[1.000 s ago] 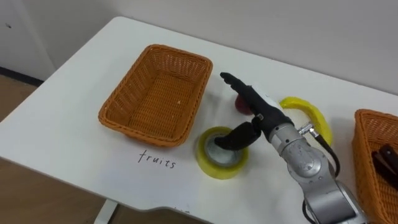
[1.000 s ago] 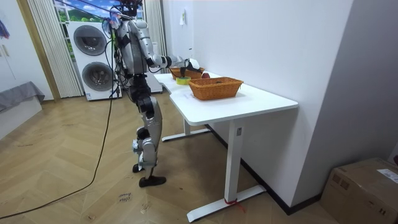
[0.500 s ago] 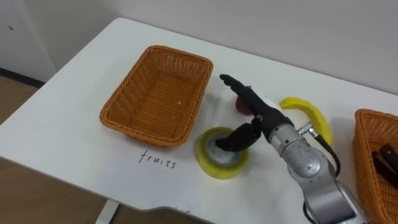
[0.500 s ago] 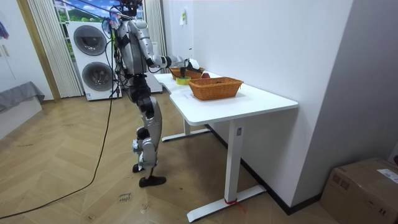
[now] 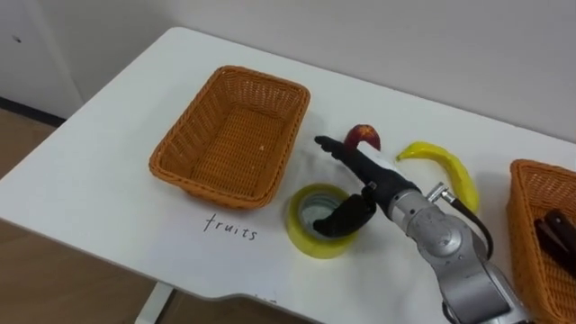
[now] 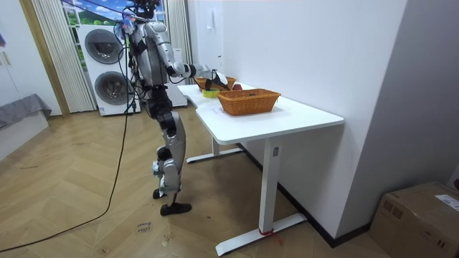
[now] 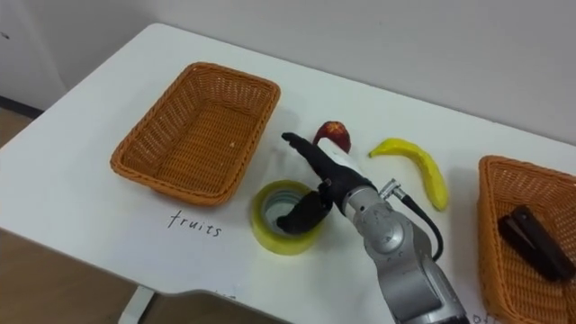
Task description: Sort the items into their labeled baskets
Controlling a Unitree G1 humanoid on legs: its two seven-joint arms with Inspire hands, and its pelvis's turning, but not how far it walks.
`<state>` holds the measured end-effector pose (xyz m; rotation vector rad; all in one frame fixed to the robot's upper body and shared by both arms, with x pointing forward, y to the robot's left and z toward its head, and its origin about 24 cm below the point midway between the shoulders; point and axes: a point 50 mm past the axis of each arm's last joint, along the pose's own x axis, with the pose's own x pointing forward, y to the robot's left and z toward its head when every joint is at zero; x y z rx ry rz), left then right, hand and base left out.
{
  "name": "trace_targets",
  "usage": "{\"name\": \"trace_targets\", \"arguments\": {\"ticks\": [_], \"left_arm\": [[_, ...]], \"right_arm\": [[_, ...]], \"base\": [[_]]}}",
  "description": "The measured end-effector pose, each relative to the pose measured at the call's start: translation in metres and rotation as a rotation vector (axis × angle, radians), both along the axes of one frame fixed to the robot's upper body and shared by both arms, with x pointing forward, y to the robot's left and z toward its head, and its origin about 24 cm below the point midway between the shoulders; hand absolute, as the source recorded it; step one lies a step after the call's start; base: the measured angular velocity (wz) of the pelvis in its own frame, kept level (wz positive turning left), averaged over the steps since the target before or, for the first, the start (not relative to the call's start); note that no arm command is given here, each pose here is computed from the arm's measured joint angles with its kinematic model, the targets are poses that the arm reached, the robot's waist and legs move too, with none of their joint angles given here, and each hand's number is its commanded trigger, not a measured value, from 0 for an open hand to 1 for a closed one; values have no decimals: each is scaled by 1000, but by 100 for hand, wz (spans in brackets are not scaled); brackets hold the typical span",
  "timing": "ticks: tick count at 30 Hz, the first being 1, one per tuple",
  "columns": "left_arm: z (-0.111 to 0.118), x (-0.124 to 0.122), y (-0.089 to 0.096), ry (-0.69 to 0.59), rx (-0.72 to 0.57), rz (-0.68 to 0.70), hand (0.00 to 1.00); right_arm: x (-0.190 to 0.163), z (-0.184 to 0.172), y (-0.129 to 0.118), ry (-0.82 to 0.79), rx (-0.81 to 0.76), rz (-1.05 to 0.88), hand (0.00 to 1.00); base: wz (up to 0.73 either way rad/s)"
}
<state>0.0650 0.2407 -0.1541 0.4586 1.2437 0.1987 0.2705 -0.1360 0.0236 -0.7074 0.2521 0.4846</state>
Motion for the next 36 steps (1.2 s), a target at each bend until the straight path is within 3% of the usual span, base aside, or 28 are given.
{"name": "trace_targets", "arguments": {"ticks": [22,23,24,25,36], "left_arm": [[-1,-4,2,43,26,19,0],[-1,-4,2,45,27,20,0],[-1,-4,2,49,27,21,0],[-1,-4,2,50,27,21,0],[0,-1,2,43,27,19,0]], "right_arm": [[2,-7,-1,94,-30,42,0],[2,-6,-1,96,-31,44,20],[3,-6,-1,101,-32,47,52],[3,-6,-1,103,-33,49,97],[13,3,-2,52,-112,43,100]], "base": [[0],[0],[0],[0],[0]]}}
